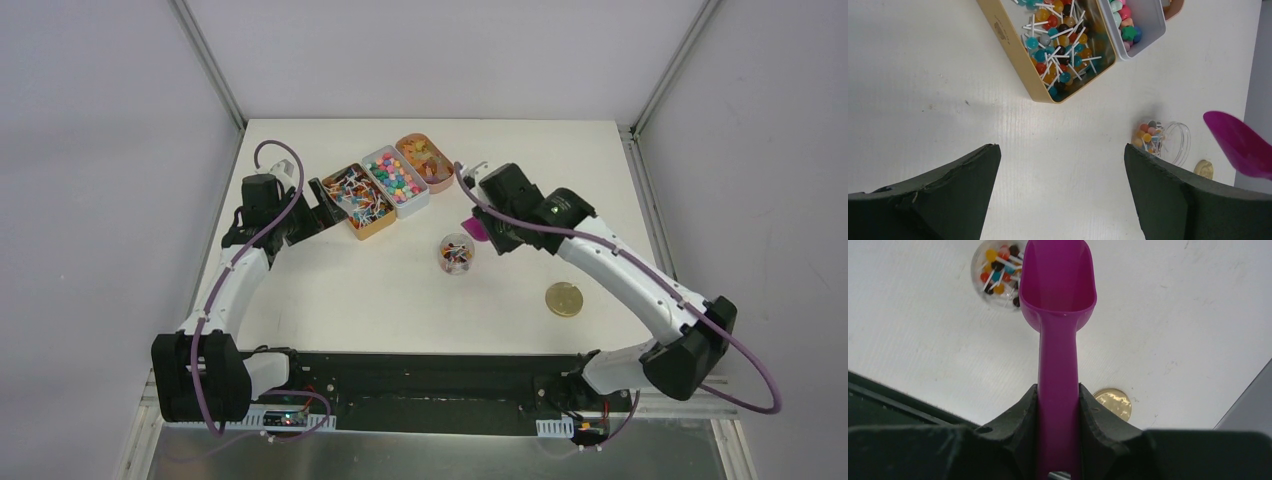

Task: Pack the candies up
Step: Scoop the fake candies from the storage box.

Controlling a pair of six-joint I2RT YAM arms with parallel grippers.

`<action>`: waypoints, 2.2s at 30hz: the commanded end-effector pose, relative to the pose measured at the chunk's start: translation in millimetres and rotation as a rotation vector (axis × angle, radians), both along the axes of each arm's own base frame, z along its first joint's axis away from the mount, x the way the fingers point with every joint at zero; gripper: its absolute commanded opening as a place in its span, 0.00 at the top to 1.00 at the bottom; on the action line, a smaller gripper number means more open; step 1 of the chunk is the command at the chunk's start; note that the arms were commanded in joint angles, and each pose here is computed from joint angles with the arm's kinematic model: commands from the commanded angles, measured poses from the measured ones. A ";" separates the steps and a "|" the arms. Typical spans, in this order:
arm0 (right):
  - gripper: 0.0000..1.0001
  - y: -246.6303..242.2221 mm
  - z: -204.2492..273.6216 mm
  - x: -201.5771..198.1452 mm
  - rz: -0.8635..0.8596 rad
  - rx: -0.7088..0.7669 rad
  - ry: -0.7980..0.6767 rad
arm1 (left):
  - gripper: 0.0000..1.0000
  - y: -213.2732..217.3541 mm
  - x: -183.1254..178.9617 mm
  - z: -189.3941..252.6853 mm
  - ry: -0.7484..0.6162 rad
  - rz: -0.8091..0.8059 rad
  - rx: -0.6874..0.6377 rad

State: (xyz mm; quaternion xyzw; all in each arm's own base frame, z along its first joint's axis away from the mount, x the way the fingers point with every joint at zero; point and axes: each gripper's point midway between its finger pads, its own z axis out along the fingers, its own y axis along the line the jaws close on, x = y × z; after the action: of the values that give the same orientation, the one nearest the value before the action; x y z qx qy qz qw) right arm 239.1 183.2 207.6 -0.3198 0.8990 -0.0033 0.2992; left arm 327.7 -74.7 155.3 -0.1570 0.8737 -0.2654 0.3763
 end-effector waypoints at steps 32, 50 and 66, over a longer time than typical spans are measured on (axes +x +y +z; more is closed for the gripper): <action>1.00 79.9 11.0 216.9 0.081 -0.061 -0.135 | 0.23 4.3 134.4 75.6 -0.167 0.128 -0.216; 1.00 95.9 -55.6 231.3 0.114 -0.189 -0.062 | 0.31 38.0 218.5 59.2 -0.201 0.176 -0.228; 1.00 95.8 -55.4 220.5 0.183 -0.269 -0.067 | 0.50 7.4 316.7 16.6 -0.251 0.016 -0.500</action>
State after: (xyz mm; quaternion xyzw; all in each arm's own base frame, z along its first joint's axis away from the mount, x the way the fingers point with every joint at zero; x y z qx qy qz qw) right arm 463.8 284.3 143.4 -0.4178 0.8567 -0.0904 0.2887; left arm 629.1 -56.2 129.0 -0.2641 0.7657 -0.4303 0.3984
